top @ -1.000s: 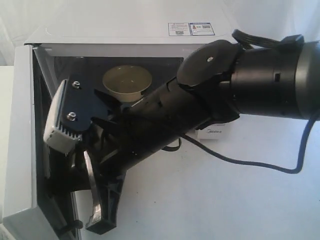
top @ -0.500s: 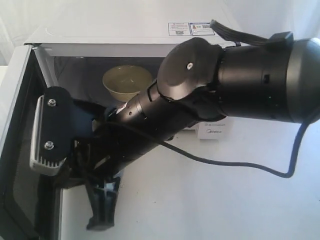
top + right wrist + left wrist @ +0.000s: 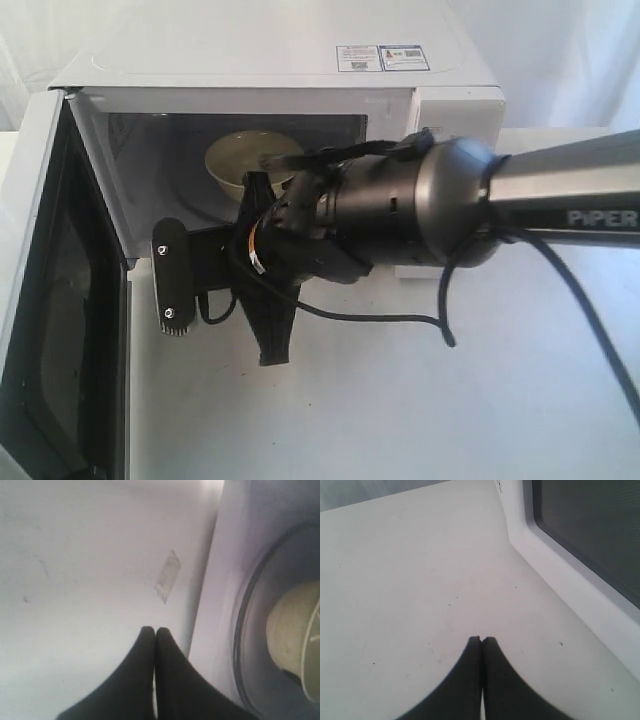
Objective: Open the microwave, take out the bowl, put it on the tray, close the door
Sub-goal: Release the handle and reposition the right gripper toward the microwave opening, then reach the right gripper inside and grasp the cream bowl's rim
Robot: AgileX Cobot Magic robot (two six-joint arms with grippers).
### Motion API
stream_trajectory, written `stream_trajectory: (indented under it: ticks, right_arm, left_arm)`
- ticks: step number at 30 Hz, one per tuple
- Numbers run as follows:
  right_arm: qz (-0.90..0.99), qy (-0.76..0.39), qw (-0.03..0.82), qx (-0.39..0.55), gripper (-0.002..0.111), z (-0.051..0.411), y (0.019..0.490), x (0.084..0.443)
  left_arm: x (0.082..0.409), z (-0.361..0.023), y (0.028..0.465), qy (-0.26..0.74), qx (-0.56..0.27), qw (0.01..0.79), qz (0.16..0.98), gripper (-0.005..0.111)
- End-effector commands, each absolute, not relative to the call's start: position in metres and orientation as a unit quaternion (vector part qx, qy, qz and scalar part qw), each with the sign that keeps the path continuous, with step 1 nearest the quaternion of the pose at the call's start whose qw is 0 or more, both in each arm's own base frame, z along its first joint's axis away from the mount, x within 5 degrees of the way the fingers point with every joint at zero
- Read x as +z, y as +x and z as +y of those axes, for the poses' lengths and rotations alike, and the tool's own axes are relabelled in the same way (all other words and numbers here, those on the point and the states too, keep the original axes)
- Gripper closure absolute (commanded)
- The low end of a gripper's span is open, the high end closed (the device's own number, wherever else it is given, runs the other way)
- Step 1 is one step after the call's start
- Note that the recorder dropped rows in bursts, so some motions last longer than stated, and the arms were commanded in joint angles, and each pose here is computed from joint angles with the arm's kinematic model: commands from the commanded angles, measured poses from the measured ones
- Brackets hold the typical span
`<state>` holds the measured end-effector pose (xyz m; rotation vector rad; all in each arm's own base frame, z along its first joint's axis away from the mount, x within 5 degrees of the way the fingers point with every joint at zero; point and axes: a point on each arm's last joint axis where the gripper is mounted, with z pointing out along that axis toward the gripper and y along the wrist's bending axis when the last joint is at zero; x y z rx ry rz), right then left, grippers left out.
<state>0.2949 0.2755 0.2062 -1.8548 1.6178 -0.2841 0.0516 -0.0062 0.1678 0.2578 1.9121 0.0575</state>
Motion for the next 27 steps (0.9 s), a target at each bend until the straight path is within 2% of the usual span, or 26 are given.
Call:
stream_trajectory:
  ticks: [1,8,22,24,27]
  right_arm:
    - [0.648,-0.653,0.346,-0.184,0.108,0.274,0.316,0.204]
    - [0.591,-0.665,0.373,-0.263,0.108,0.280,0.322,0.209]
    - [0.590,-0.654,0.389,-0.269,0.108,0.293,0.322,0.190]
    - [0.592,-0.654,0.394,-0.258,0.106,0.295,0.321,0.189]
    - [0.589,-0.658,0.399,-0.246,0.093,0.297,0.320,0.189]
  left_arm:
    - [0.167,-0.007,0.051,0.107,0.020,0.569,0.815,0.107]
    - [0.167,-0.007,0.051,0.106,0.019,0.569,0.815,0.107]
    - [0.167,-0.007,0.051,0.106,0.019,0.569,0.815,0.107]
    - [0.167,-0.007,0.051,0.106,0.019,0.569,0.815,0.107]
    - [0.167,-0.007,0.051,0.106,0.019,0.569,0.815,0.107]
